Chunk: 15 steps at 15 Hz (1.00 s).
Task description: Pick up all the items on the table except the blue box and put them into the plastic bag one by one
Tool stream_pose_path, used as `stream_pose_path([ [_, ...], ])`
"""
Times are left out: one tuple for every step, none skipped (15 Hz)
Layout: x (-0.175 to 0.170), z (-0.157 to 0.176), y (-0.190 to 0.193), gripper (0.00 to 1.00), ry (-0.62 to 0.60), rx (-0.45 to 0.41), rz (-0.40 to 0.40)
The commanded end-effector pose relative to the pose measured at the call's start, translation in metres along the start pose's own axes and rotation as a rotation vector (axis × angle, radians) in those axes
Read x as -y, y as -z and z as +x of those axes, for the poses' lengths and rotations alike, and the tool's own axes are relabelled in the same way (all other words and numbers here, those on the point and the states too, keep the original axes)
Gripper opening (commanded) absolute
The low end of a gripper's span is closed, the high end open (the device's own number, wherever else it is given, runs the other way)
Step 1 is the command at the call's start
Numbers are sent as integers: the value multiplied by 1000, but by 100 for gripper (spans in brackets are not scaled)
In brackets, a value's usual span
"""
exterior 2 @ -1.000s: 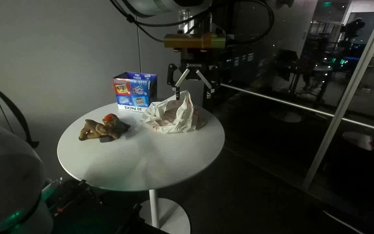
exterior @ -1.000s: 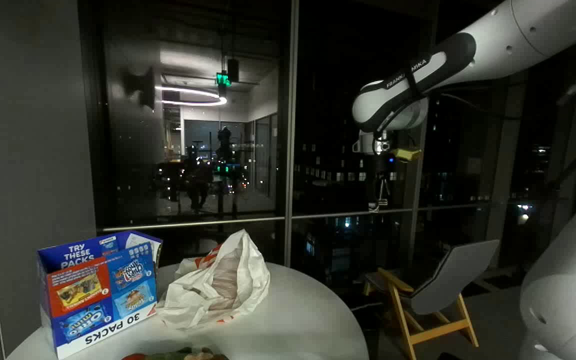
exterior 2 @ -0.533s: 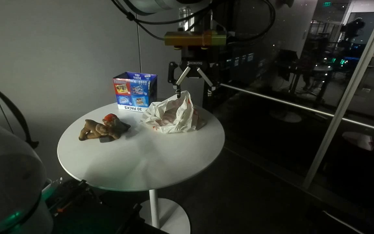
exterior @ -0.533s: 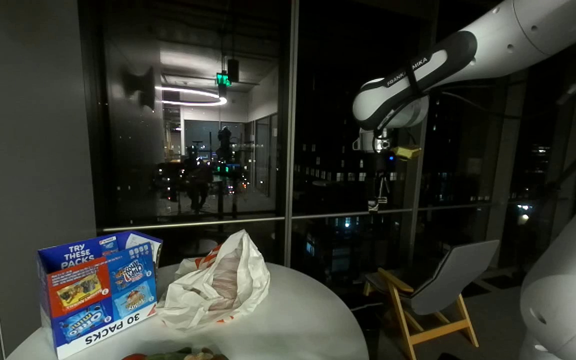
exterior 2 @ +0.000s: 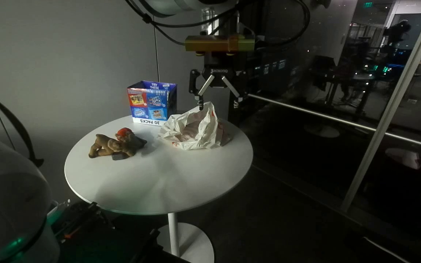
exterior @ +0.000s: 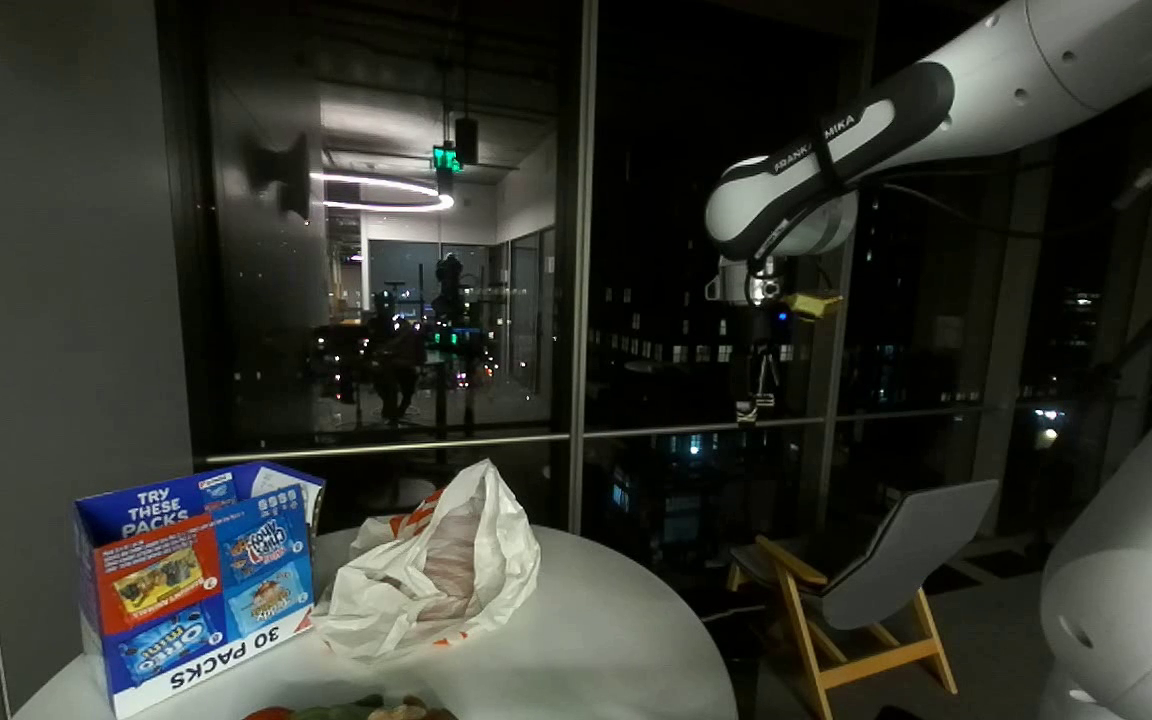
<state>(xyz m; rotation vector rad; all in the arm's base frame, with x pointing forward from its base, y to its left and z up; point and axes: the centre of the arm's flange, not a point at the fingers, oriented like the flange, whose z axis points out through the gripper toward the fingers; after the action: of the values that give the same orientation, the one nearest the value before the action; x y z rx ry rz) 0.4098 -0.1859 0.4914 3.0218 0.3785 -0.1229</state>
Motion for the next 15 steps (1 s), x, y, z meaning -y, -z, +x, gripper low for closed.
stream_pose_path([
  [0,0,0,100,0,0,0],
  [0,0,0,100,0,0,0],
  [0,0,0,100,0,0,0],
  [0,0,0,100,0,0,0],
  [0,0,0,100,0,0,0],
  [0,0,0,100,0,0,0],
  [0,0,0,100,0,0,0],
  [0,0,0,100,0,0,0],
  [6,4,-3,100,6,-9,-1],
  [17,13,-8,100,37,-11,-10],
  [31,24,-16,100,78,-8,-17],
  [47,41,-25,100,137,-8,-10],
  [65,57,-34,100,178,-12,-9],
  [89,77,-46,100,240,-17,-4],
  [112,92,-57,100,284,-11,0],
])
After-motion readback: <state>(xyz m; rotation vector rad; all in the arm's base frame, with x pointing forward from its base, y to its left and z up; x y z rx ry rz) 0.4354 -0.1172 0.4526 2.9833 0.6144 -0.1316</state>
